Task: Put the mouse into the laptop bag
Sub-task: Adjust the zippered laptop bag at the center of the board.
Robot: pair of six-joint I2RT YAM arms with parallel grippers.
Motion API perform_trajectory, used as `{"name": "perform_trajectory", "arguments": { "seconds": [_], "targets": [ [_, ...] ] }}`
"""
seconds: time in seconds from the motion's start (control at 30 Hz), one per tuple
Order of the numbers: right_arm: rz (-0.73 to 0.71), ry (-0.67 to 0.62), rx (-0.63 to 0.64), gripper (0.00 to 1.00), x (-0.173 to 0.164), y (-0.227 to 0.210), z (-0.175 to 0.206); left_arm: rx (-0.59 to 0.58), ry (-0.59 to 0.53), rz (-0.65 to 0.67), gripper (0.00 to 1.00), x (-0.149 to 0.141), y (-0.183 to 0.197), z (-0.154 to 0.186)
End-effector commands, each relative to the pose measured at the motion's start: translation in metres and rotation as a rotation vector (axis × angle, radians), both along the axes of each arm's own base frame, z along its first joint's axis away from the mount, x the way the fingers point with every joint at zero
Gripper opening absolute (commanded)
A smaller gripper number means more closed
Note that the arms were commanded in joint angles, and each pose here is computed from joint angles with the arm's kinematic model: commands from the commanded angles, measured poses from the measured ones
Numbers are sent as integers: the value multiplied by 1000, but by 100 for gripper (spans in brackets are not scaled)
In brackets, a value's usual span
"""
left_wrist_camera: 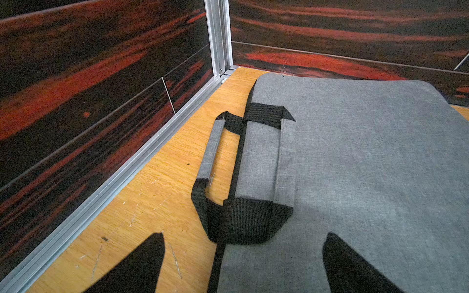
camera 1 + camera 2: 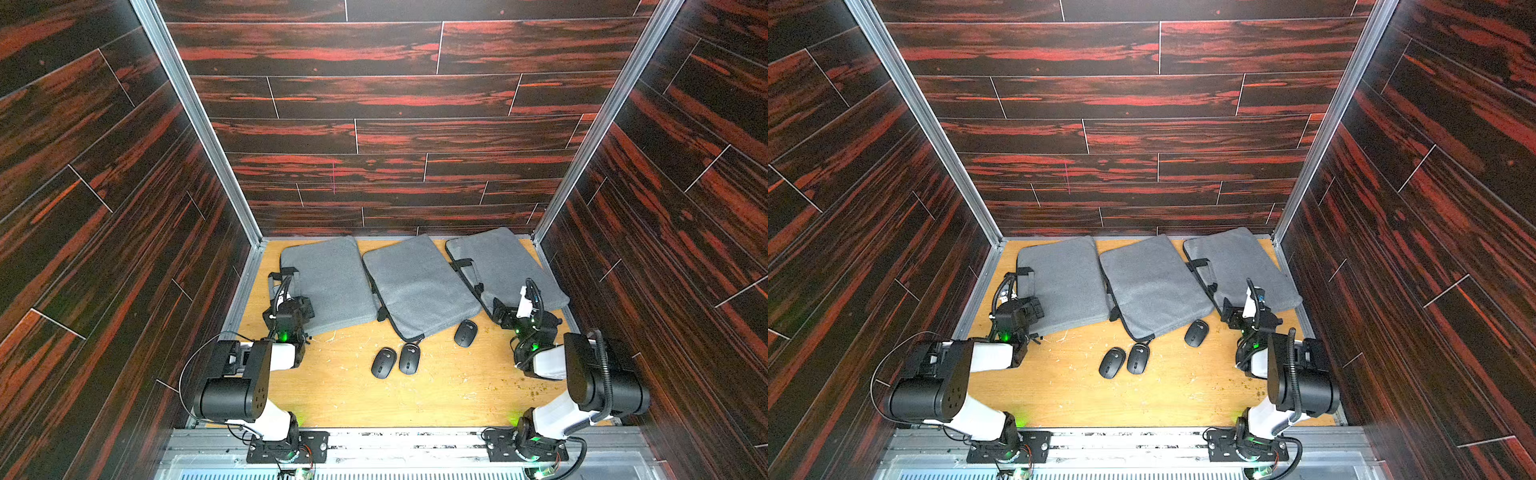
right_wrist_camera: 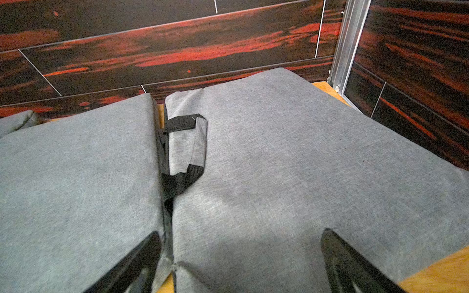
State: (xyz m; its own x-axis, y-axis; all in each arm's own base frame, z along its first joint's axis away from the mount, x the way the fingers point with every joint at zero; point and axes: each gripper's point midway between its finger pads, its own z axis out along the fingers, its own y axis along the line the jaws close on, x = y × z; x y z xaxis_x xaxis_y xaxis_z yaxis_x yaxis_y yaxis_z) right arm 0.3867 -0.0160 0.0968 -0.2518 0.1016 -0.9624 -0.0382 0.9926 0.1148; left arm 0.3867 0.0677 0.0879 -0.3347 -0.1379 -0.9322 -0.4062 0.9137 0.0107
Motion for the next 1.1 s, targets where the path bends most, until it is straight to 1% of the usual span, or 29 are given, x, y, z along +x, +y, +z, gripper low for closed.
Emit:
{"name": "perform_trajectory", "arguments": {
  "seconds": [0.0, 0.9, 0.97, 1.03, 1.07],
  "targets": [
    [2, -65, -1, 98, 3, 1, 20, 8, -20, -5, 100, 0, 0, 9],
    [-1, -73, -2, 98, 2, 1, 22, 9, -22, -14, 100, -1, -1, 9],
    [-41, -114, -16, 98, -7, -2, 34, 17, -58, -53, 100, -2, -7, 16],
    [-141, -170, -31, 98, -22, -14, 55, 29, -116, -46, 100, -13, -6, 31],
    [-148, -193, -33, 99, -28, -13, 61, 28, -136, -36, 100, -20, -6, 38]
  ]
}}
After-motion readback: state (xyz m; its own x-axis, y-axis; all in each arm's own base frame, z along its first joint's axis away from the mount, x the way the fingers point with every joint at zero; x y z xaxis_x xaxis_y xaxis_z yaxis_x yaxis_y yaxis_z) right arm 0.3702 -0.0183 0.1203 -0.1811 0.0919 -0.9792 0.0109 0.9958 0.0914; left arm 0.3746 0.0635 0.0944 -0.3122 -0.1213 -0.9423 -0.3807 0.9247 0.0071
